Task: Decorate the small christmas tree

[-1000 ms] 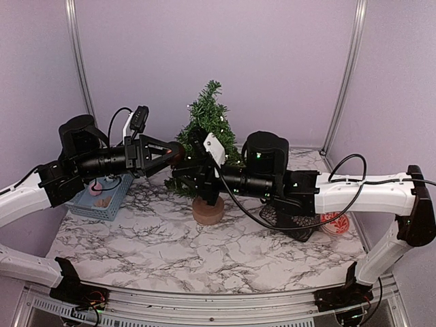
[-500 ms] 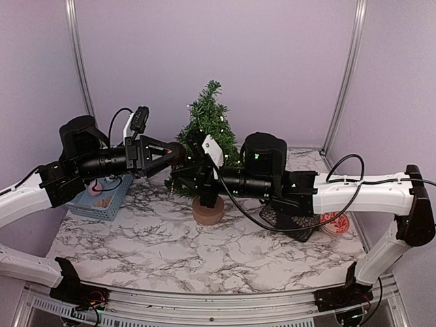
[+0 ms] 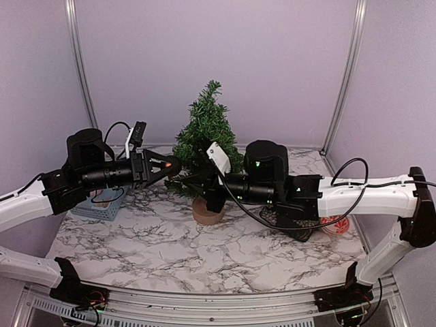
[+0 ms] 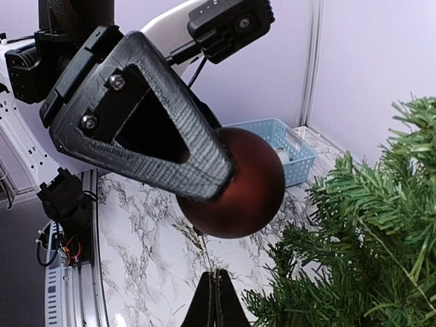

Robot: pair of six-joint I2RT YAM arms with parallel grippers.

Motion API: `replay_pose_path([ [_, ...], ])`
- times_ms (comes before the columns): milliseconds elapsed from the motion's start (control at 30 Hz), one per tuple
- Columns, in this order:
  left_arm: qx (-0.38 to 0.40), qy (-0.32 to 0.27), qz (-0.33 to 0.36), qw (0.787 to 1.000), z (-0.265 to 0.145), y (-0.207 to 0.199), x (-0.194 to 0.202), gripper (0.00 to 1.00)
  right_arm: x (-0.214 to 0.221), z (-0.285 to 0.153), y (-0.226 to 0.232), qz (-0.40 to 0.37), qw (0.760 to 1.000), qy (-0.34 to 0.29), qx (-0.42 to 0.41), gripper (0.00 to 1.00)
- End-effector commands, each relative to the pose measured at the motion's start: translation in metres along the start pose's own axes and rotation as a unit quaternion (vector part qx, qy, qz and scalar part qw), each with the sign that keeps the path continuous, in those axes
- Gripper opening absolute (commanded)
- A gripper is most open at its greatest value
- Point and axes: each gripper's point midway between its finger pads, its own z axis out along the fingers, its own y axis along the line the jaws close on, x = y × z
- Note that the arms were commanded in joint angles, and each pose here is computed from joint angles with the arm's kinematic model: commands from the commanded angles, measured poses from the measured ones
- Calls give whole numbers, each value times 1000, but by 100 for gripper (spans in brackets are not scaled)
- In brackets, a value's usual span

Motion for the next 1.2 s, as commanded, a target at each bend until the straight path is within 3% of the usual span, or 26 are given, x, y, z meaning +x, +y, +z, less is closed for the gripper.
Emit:
replay_pose_path([
  [0, -28, -19, 8, 999, -2, 14, -3, 39, 5, -7, -13, 31, 999, 14, 34, 0],
  [1167, -76, -30, 10, 997, 22, 53, 11, 40, 60, -8, -41, 44, 974, 115, 189, 0],
])
